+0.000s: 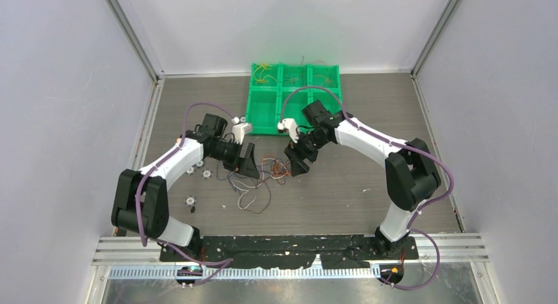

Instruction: Untangle the cables

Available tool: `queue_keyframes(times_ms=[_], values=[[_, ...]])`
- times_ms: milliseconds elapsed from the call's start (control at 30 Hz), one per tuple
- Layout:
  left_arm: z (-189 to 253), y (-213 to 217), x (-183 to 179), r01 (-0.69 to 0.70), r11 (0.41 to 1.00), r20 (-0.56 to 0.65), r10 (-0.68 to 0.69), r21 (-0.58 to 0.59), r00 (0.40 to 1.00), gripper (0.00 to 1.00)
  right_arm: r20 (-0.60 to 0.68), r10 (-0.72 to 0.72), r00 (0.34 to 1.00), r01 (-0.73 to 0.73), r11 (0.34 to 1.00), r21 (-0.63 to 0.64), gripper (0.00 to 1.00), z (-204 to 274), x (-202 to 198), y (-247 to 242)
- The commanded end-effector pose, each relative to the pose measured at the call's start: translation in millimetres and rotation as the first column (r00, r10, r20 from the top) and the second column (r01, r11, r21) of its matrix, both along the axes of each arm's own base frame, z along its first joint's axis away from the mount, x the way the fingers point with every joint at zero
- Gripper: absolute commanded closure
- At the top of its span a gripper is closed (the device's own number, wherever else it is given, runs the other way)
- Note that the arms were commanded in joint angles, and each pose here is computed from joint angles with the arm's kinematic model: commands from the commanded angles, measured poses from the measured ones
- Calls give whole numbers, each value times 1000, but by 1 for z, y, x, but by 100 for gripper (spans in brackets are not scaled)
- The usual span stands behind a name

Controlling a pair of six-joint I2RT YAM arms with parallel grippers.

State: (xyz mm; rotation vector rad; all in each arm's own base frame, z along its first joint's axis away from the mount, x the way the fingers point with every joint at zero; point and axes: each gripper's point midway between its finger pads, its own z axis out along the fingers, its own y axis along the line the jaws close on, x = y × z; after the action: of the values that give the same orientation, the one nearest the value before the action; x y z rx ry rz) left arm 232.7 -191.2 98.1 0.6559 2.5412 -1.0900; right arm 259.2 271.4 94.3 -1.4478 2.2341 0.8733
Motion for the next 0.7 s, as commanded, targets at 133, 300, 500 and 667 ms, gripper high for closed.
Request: queue_keyframes(times_ms=[133, 300, 500, 667], values=[[-4, -4, 8, 5, 1000, 4, -5, -3, 1000, 13, 103, 106, 989, -107, 994, 7, 27, -8, -5, 29], [-24, 10, 3, 15, 995, -29, -13, 98, 999, 16, 145, 79, 986, -75, 997, -29, 66, -8, 6, 28], [-52, 28, -5, 35, 974, -108, -11, 224, 994, 21, 240, 83, 967, -76, 996, -38, 94, 30, 2, 12], [-60, 36, -4, 51, 957, -154, -7, 284, 988, 49, 312, 72, 947, -58, 997, -53, 95, 59, 1, -8]])
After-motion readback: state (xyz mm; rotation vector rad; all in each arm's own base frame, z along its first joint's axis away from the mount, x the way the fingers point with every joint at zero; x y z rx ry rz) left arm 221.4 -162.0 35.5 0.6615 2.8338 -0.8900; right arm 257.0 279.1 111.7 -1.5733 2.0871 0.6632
